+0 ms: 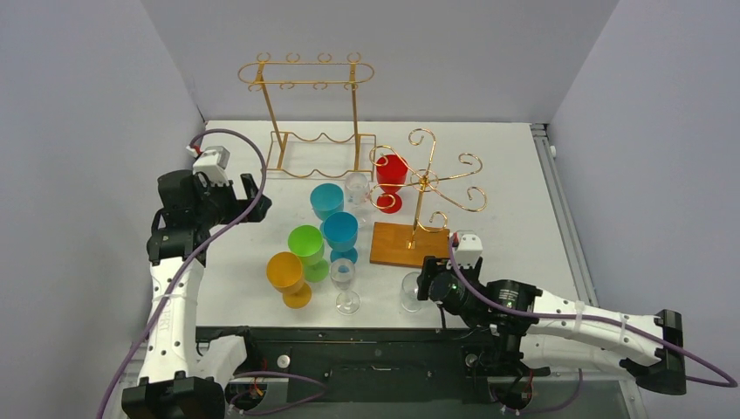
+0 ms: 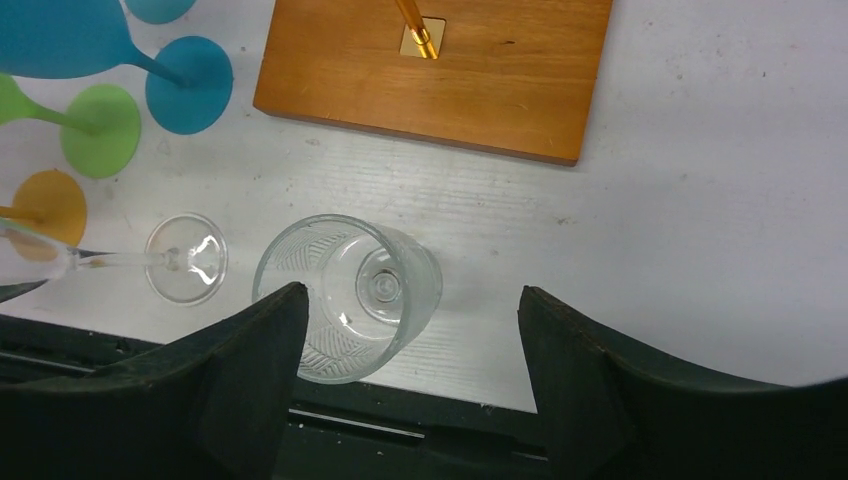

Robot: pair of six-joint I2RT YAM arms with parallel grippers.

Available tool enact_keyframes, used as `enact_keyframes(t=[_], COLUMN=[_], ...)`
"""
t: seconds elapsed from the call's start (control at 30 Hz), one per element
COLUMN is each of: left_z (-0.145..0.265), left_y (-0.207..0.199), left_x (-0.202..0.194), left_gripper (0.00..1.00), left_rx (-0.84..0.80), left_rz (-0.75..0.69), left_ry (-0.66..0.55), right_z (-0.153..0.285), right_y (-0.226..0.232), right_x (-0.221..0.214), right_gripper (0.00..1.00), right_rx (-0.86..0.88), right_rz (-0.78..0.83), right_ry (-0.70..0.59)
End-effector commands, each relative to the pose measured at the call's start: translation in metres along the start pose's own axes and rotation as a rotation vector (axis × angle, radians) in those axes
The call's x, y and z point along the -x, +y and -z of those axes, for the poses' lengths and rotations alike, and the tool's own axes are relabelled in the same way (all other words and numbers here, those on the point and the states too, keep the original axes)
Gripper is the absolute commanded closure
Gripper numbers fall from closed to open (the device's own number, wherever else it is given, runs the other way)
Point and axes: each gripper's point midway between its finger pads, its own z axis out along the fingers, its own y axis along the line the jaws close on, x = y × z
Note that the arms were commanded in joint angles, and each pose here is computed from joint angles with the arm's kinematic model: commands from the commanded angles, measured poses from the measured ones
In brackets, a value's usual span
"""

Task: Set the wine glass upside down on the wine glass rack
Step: Pick up the wine glass at the center of the board.

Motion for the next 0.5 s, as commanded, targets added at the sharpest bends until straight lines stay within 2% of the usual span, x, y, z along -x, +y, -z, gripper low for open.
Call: enact_keyframes(t=[0.0, 0.47], left_z=[0.017, 0.035], left_y=[-0.017, -0.043], left_x=[0.022, 0.024], left_gripper=[0.03, 0.00], left_rx=[-0.055, -0.162], left_rz=[-0.046, -0.097], left_ry=[-0.052, -0.035], right_z=[-0.003, -0.042], right_y=[0.005, 0.014], right_x=[0.013, -0.027], right_gripper=[0.30, 0.50], right_rx=[-0.029, -0.014], right_rz=[-0.016, 0.037], right_ry=[-0.060, 0.042])
